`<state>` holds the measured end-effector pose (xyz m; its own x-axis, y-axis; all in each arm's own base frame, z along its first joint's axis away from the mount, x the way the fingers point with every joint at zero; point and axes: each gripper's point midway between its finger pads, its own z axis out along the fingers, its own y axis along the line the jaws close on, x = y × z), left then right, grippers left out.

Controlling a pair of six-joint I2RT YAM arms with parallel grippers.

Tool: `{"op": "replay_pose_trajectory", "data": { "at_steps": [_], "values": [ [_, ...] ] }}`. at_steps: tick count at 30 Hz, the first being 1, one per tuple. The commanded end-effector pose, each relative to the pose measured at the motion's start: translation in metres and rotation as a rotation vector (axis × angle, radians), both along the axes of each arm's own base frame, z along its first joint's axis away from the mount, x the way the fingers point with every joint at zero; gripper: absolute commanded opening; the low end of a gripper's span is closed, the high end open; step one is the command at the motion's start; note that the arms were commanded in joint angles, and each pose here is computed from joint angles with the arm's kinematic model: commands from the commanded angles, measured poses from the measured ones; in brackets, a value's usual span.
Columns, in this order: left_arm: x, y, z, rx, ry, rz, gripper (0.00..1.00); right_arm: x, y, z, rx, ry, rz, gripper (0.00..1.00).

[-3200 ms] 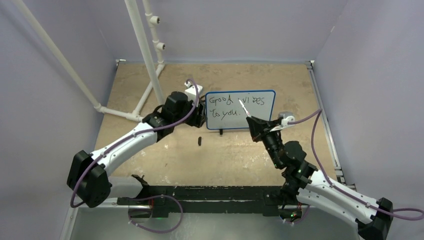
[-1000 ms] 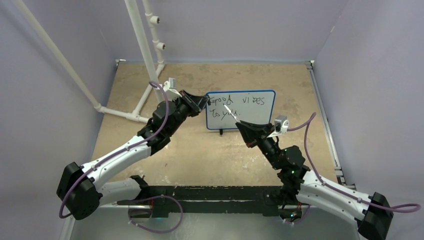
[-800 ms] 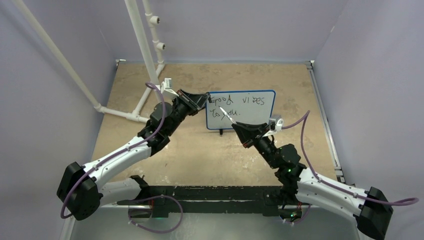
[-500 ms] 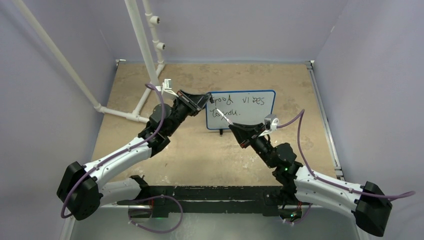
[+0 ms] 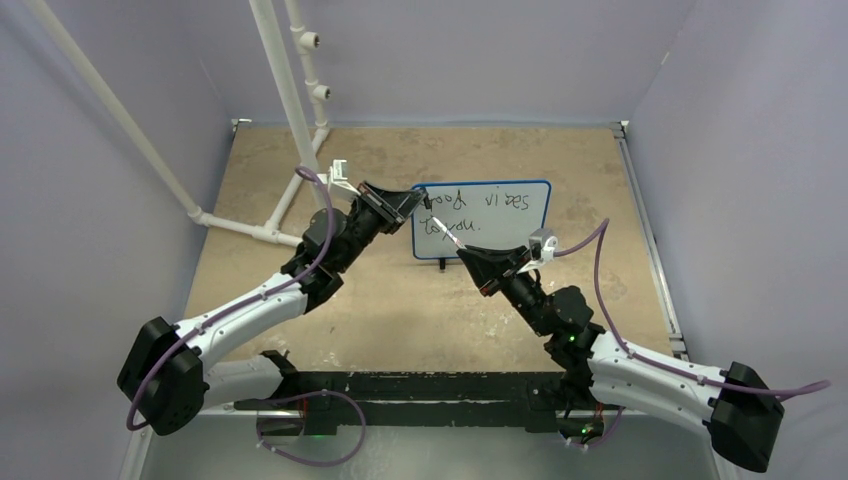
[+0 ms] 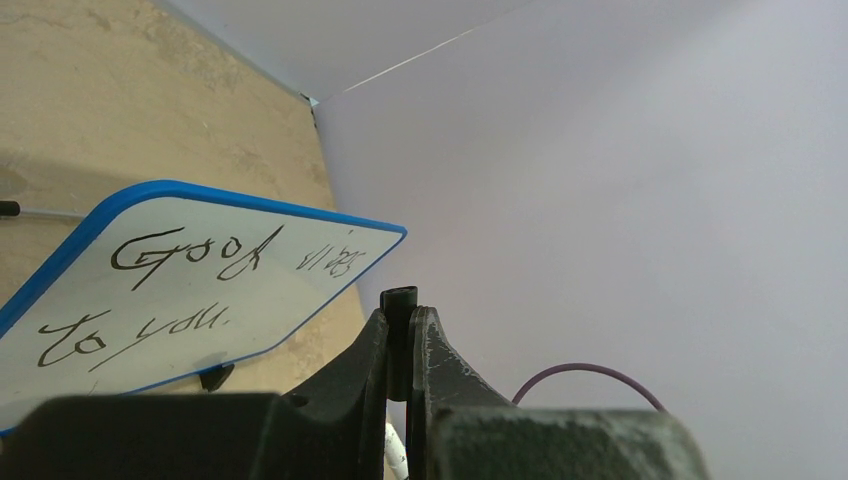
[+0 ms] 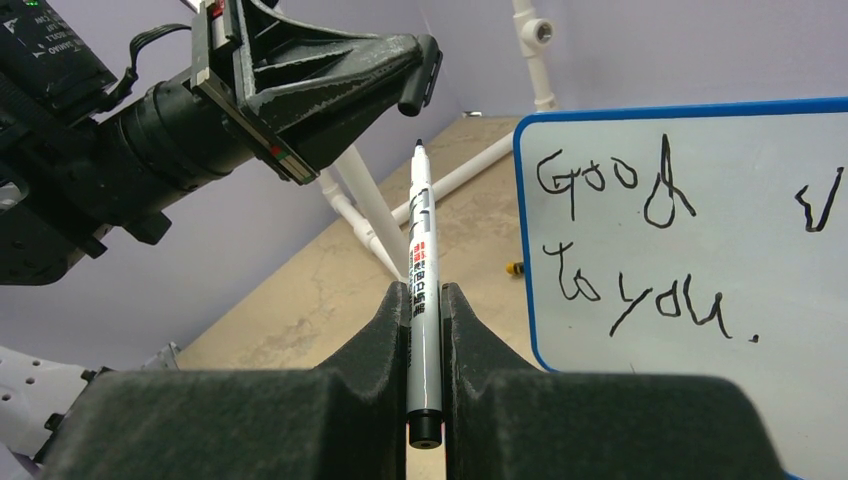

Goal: Write a sentence on the whiteboard
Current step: Close the whiteboard marker at the center of the board.

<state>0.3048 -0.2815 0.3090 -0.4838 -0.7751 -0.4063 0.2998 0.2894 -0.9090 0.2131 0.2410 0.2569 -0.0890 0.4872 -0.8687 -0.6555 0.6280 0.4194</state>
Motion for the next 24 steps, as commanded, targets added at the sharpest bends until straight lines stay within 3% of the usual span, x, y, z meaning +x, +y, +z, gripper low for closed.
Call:
{"op": "replay_pose_trajectory", "data": {
  "at_steps": [1, 24],
  "values": [
    [-0.001, 0.000, 0.007, -0.034, -0.024, -0.011, 0.00, -0.003, -0.003, 0.031, 0.067, -0.065, -0.004, 0.00],
    [-0.003, -0.007, -0.003, -0.063, 0.003, -0.041, 0.00, 0.002, -0.006, 0.024, 0.060, -0.046, -0.035, 0.00]
  ]
}}
